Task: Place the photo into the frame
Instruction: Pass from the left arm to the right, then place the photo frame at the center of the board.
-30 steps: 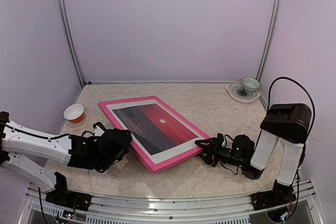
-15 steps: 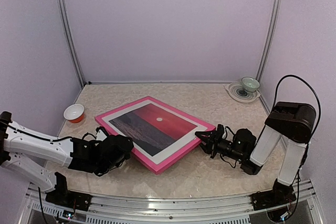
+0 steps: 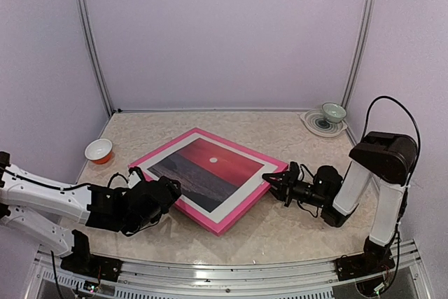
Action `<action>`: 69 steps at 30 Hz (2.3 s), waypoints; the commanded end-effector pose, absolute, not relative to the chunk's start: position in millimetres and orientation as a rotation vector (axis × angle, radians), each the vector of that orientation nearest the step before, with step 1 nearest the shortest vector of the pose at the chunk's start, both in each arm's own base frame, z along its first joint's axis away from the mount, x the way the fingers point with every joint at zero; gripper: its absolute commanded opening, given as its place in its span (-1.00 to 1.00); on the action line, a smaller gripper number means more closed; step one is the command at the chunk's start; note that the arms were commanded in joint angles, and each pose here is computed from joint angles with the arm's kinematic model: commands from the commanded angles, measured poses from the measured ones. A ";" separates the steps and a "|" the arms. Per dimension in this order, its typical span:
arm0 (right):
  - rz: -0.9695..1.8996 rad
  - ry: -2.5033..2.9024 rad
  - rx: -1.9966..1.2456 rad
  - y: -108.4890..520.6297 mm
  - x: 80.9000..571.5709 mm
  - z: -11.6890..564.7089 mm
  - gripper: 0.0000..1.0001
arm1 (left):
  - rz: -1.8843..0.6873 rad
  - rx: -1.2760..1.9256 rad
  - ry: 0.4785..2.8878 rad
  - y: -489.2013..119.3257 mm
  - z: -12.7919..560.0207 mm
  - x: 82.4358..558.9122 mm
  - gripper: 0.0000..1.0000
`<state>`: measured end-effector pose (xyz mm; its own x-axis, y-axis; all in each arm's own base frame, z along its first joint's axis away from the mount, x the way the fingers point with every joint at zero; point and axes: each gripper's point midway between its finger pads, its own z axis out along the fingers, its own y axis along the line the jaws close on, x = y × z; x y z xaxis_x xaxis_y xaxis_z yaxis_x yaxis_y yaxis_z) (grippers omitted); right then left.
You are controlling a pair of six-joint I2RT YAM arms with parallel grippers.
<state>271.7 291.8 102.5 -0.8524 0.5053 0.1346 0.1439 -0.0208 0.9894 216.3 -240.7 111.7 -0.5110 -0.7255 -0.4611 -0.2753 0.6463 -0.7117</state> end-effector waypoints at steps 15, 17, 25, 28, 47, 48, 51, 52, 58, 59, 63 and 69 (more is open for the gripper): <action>2.018 2.211 0.160 294.8 281.5 107.0 -0.66 | -0.670 -0.668 2.008 -215.7 153.7 217.1 0.81; 1.981 2.246 0.078 292.9 286.9 107.2 -0.63 | -0.661 -0.656 2.007 -215.2 156.6 217.4 0.83; 1.817 2.340 -0.099 273.7 314.8 107.8 -0.57 | -0.627 -0.627 1.997 -210.4 164.7 219.8 0.87; 1.770 2.380 -0.131 262.5 325.3 103.2 -0.49 | -0.620 -0.630 1.994 -206.0 166.2 221.2 0.88; 1.721 2.436 -0.063 223.1 342.3 87.1 -0.44 | -0.320 -0.738 1.936 -119.2 167.9 322.7 0.97; 1.719 2.433 -0.062 222.2 343.3 87.6 -0.44 | -0.272 -0.743 1.960 -115.8 157.4 330.6 0.98; 1.708 2.434 -0.046 218.4 346.1 86.5 -0.43 | -0.237 -0.746 2.013 -115.4 139.0 350.1 0.98; 1.699 2.441 -0.034 216.5 347.1 84.3 -0.43 | -0.227 -0.729 2.047 -118.8 126.7 356.4 0.98; 1.674 2.455 -0.013 212.8 349.5 79.7 -0.42 | -0.147 -0.695 2.121 -128.7 92.7 378.4 0.98; 1.667 2.455 -0.014 212.4 350.6 79.7 -0.42 | -0.154 -0.679 2.132 -132.0 89.4 381.0 0.98; 1.642 2.469 -0.006 211.3 353.5 77.4 -0.40 | -0.195 -0.610 2.194 -150.6 69.4 391.0 0.98; 1.587 2.478 -0.010 208.4 361.1 75.8 -0.34 | -0.254 -0.563 2.288 -161.8 35.5 393.6 0.98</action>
<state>341.8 214.4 68.0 -0.9924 0.0925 -0.0808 -0.0370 0.4020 0.9149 385.3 -148.3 45.3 -0.5753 -0.4840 -0.6593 -0.3853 0.8714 -0.3036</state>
